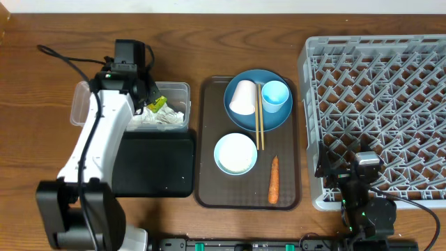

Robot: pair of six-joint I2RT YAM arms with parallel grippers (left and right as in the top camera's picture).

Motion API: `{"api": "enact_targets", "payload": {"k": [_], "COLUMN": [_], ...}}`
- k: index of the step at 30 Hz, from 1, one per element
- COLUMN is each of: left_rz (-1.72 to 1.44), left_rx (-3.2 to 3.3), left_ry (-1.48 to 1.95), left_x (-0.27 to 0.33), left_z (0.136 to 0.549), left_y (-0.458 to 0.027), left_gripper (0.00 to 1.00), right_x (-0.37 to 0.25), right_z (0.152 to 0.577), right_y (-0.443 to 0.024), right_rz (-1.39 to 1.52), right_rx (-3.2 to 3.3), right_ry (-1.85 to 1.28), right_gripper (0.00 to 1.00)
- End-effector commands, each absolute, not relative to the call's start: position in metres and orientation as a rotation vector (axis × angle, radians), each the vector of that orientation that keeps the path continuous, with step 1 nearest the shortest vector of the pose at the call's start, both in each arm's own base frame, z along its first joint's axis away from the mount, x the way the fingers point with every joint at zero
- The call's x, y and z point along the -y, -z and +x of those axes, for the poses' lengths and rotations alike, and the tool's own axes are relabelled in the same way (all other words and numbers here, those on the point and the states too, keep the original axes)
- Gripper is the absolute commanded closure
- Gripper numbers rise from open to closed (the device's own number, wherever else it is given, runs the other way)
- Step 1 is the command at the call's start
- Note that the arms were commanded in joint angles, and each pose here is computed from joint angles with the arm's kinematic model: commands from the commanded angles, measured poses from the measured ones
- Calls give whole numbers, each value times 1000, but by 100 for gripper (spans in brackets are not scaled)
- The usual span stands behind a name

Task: Sort waste into correct bins and load items into the dishwasher rack
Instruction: 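Carry the foil wrapper left into the clear bin and release, then move the left gripper back over the pink cup on the blue plate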

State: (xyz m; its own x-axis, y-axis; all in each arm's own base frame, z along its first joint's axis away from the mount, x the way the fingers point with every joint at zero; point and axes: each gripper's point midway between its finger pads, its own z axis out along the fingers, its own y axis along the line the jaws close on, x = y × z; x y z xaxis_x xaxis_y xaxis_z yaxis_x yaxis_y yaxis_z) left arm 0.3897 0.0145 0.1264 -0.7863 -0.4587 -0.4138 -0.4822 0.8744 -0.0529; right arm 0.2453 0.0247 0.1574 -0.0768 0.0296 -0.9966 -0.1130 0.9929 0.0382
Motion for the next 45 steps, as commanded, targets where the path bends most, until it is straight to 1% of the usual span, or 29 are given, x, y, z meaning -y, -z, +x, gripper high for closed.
{"api": "enact_targets", "payload": {"k": [1,2,3,4,8,11,14,16,18,22,26,29,35,39,45], "left_rz": [-726,-729,-731,-733,-736,-718,-672,-565,-464,-268,-22,79,20,-127,-131], "left_rx": [-2638,-2636,-2631,-2622,-2566,-2511,-2504,-2536,-2572,-2648,-2682,-2666,-2609,-2633,-2683], "left_ry": [-87,-87,-86,-83,-62,-26,148,326,421,460,490,453,489,520,497], "left_x": [-17,-18,-19,-20,-24,-21,0,28,50,89,137,161,194,204,217], "left_z": [393,393,394,394,395,391,381,366,347,307,283,282,304,320,340], "left_y": [-114,-114,-116,-119,-141,-166,-189,-204,-215,-225,-226,-223,-218,-201,-165], "left_gripper": [88,83,62,46,37,30,30,30,30,30,30,30,30,30,30], "right_x": [-31,-31,-31,-31,-31,-31,-31,-31,-31,-31,-31,-31,-31,-31,-31], "right_z": [245,245,245,245,245,245,245,245,245,245,245,245,245,245,245], "right_y": [-156,-156,-156,-156,-156,-156,-156,-156,-156,-156,-156,-156,-156,-156,-156], "right_rz": [-77,-77,-77,-77,-77,-77,-77,-77,-77,-77,-77,-77,-77,-77,-77], "right_rx": [-1650,-1650,-1650,-1650,-1650,-1650,-1650,-1650,-1650,-1650,-1650,-1650,-1650,-1650,-1650], "right_ry": [-145,-145,-145,-145,-145,-145,-145,-145,-145,-145,-145,-145,-145,-145,-145], "right_gripper": [1,1,1,1,1,1,1,1,1,1,1,1,1,1,1]}}
